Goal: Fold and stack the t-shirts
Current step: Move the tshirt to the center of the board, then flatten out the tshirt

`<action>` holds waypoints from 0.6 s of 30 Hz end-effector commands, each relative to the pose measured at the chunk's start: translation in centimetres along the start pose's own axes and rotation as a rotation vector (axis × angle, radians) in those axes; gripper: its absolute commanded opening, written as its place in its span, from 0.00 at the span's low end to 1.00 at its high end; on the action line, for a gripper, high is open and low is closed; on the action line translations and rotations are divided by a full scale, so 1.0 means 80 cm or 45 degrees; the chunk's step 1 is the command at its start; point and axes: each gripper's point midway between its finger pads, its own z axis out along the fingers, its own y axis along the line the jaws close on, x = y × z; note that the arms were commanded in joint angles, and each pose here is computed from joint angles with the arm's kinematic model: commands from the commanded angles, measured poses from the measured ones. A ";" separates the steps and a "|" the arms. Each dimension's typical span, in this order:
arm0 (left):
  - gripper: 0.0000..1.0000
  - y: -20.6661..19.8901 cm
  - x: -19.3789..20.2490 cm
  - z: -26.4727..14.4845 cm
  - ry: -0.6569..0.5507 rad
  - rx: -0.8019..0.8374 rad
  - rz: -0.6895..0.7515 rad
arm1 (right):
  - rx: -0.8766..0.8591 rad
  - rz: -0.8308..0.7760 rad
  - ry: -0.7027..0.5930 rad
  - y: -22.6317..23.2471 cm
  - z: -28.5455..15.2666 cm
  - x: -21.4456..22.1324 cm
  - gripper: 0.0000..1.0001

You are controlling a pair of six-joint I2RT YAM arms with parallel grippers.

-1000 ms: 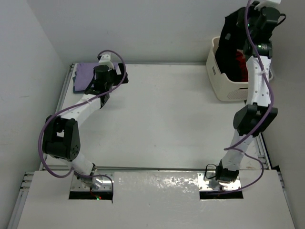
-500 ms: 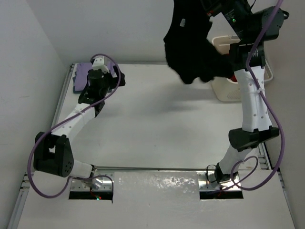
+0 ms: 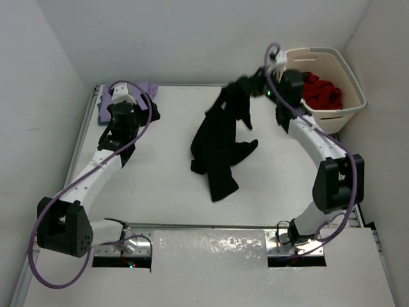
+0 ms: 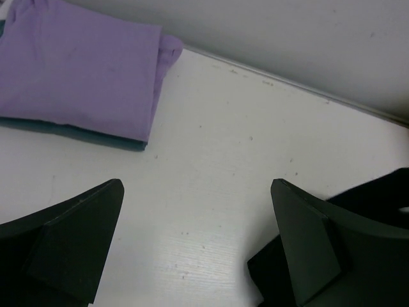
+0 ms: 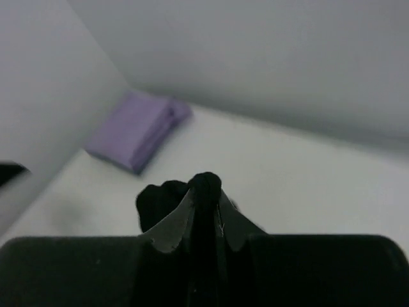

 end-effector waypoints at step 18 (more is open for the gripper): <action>0.99 -0.051 0.248 -0.107 0.668 0.404 -0.107 | 0.285 -0.344 0.845 0.024 -0.199 0.286 0.99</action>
